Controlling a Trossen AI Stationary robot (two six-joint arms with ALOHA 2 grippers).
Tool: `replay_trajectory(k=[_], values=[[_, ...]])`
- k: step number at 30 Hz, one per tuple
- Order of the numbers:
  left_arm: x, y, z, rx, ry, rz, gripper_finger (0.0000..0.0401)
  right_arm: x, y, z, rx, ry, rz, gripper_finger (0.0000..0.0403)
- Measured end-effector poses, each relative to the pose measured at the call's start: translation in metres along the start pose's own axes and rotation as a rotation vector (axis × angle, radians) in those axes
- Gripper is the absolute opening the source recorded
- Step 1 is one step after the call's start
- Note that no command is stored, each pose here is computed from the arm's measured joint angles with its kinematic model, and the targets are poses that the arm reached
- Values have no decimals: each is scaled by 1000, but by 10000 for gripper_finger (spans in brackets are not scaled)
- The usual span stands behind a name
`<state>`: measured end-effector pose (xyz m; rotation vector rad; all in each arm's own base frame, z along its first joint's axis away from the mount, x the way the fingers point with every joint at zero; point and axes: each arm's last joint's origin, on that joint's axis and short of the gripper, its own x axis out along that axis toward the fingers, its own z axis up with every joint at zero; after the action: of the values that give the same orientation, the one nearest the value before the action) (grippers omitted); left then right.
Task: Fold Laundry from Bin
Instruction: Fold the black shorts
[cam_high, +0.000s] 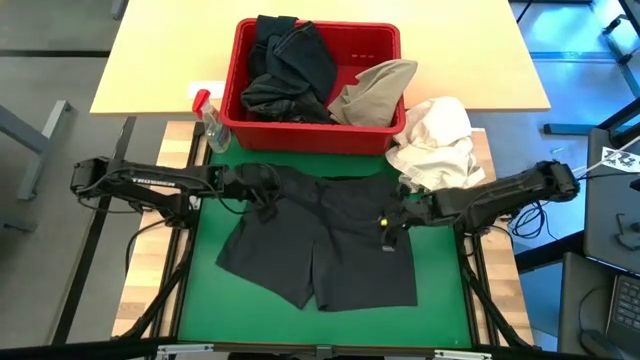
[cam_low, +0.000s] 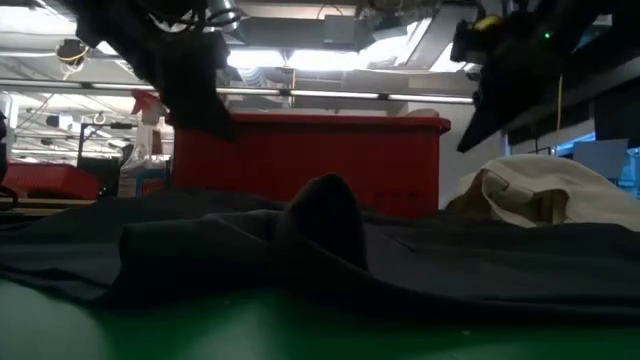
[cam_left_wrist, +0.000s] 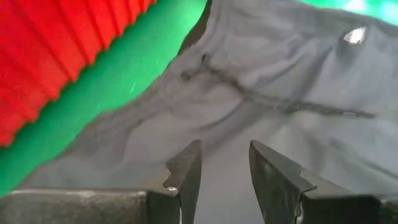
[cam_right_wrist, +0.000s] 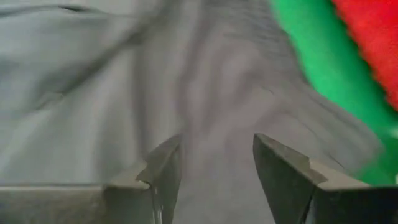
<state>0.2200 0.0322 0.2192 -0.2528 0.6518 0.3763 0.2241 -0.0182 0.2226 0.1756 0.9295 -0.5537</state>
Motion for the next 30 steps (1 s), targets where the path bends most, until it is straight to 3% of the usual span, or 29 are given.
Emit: replay_trajectory(k=[4, 9, 14, 18, 22, 25, 30], values=[[13, -3, 4, 26, -39, -58, 136, -3, -27, -8, 67, 92, -82, 213], [47, -4, 8, 18, -27, -167, 177, 4, -44, -20, 93, 224, -60, 253], [95, -7, 22, 122, 49, -222, 207, 18, -44, -35, -40, 254, 0, 274], [130, -12, 33, 266, 102, -284, 206, 26, -44, -45, -125, 255, 3, 273], [146, -2, 41, 334, 197, -264, 199, 31, -42, -45, -169, 252, 34, 263], [149, 8, 40, 353, 228, -253, 193, 33, -45, -46, -105, 267, 14, 255], [151, 25, 31, 372, 252, -230, 188, 42, -57, -45, 192, 309, -27, 245]])
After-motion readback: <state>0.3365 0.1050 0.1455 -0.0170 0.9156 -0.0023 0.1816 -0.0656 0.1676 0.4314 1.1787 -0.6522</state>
